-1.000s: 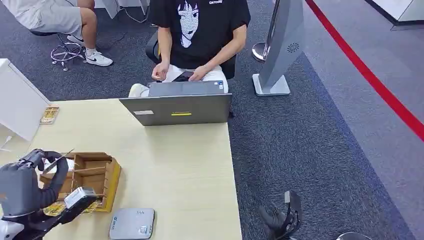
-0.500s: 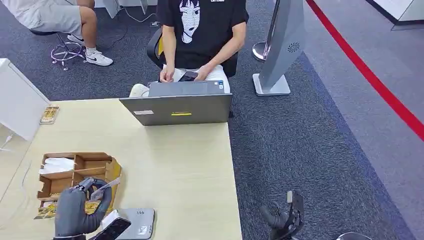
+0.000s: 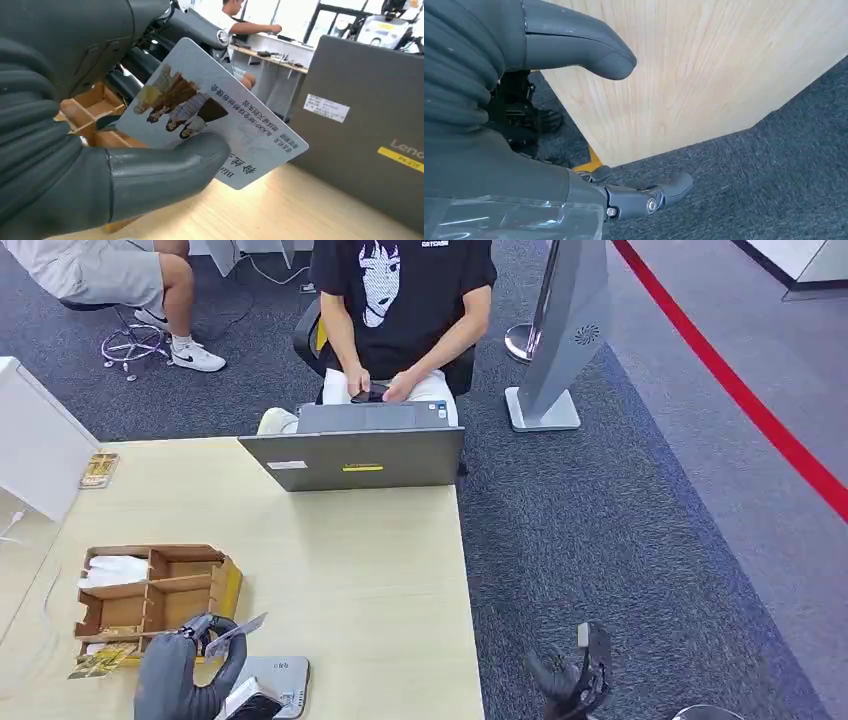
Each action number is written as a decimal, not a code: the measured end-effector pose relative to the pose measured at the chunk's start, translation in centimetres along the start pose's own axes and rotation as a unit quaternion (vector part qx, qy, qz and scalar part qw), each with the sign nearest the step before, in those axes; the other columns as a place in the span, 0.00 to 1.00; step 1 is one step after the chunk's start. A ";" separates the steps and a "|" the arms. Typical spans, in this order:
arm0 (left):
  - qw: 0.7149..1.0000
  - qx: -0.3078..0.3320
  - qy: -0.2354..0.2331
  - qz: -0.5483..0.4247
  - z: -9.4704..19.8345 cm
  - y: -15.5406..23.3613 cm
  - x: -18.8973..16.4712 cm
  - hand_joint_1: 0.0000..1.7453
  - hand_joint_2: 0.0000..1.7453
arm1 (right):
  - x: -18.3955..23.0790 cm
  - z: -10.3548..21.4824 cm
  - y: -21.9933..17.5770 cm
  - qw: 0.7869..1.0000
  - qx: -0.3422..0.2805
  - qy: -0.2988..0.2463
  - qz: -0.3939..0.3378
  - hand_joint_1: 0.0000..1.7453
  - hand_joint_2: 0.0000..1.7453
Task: Pass the card to the sensor for recognition and then transmit it.
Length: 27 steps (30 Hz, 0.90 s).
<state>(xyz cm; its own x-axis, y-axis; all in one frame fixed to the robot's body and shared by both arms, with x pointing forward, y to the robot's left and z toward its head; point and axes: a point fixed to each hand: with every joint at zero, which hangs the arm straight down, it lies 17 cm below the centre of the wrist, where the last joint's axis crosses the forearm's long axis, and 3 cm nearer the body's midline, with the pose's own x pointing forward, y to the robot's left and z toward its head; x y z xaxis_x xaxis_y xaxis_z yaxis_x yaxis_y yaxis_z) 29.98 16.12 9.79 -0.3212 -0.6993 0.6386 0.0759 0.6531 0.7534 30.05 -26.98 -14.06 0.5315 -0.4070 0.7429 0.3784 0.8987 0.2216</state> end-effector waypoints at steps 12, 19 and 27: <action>0.994 -0.023 0.103 -0.012 5.6 -1.1 -4.0 1.00 1.00 | 0.3 0.5 -1.5 1.000 -0.016 -0.011 -0.007 0.00 1.00; 0.992 -0.043 0.118 -0.020 6.9 -1.8 -4.6 1.00 1.00 | 0.6 0.6 -1.8 1.000 -0.018 -0.016 -0.004 0.00 1.00; 0.989 -0.070 0.129 -0.010 7.5 -3.1 -4.8 1.00 1.00 | 0.5 0.6 -1.6 1.000 -0.010 -0.014 0.001 0.00 1.00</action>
<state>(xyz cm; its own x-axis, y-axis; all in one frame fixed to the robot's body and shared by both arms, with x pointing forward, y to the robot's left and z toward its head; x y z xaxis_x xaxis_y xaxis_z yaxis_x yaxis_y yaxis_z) 24.24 19.60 3.20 -0.0738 -0.7747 0.6280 0.2070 0.6041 0.7696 29.24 -28.55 -13.62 0.5113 -0.4005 0.7604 0.3926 0.8959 0.2079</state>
